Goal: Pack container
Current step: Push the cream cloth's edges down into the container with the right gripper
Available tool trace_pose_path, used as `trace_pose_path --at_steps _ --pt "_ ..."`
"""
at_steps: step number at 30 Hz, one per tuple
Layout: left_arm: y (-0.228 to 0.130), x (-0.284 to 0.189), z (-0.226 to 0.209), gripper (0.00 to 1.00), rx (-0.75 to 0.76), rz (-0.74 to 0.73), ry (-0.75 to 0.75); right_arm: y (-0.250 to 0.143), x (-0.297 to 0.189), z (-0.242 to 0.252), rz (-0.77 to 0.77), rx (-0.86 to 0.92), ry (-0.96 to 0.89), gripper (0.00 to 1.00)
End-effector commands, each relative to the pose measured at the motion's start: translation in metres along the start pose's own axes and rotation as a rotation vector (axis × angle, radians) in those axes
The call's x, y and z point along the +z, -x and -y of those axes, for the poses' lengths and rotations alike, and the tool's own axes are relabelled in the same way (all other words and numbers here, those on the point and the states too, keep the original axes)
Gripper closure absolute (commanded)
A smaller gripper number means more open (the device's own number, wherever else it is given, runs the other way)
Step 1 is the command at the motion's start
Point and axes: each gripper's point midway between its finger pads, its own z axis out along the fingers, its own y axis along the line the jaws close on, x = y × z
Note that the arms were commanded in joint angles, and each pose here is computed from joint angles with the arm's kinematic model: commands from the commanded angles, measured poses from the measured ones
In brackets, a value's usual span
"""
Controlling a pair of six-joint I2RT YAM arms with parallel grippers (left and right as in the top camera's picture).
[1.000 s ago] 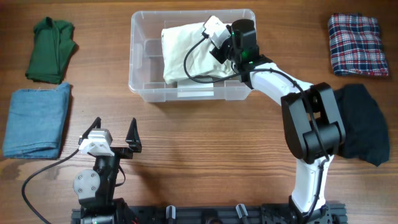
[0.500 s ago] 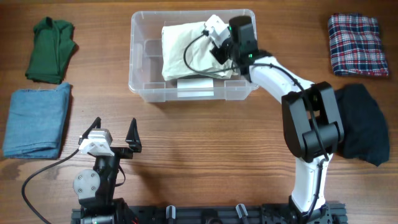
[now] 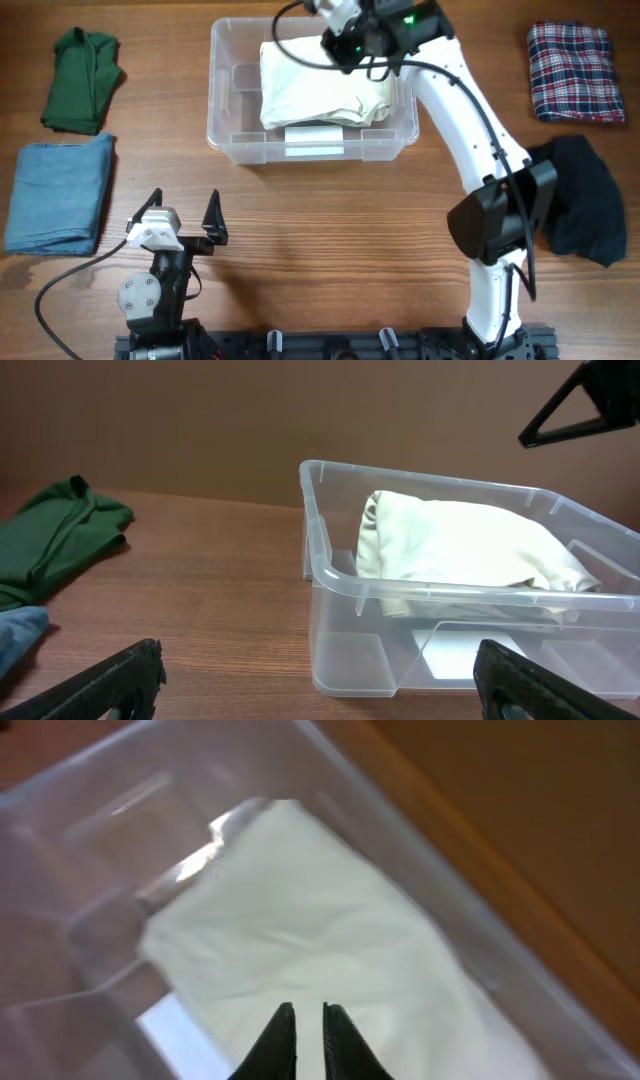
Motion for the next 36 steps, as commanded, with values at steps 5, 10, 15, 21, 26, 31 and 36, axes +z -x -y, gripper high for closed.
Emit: trace_pose_path --at_steps 5,10,15,21,26,31,36 --pt "-0.002 0.0 -0.003 0.0 -0.013 0.001 0.015 0.05 -0.002 -0.028 0.187 0.011 0.093 0.96" --pt "-0.002 0.0 -0.003 0.0 -0.014 0.001 0.015 0.067 0.013 -0.022 0.249 -0.016 0.035 0.96" --pt "-0.002 0.0 -0.003 0.0 -0.013 0.001 0.015 0.065 0.042 -0.017 0.262 -0.002 0.035 0.96" --pt "-0.002 0.0 -0.003 0.0 -0.013 0.001 0.015 0.047 0.091 -0.013 0.239 0.031 0.042 0.96" --pt "-0.002 0.0 -0.003 0.0 -0.013 0.001 0.015 0.028 0.121 -0.006 0.199 0.064 0.015 0.96" --pt "-0.002 0.0 -0.003 0.0 -0.013 0.001 0.015 0.012 0.144 -0.008 0.167 0.074 0.026 0.96" --pt "-0.002 0.0 -0.003 0.0 -0.013 0.001 0.015 -0.004 0.161 -0.006 0.133 0.085 0.02 0.96"
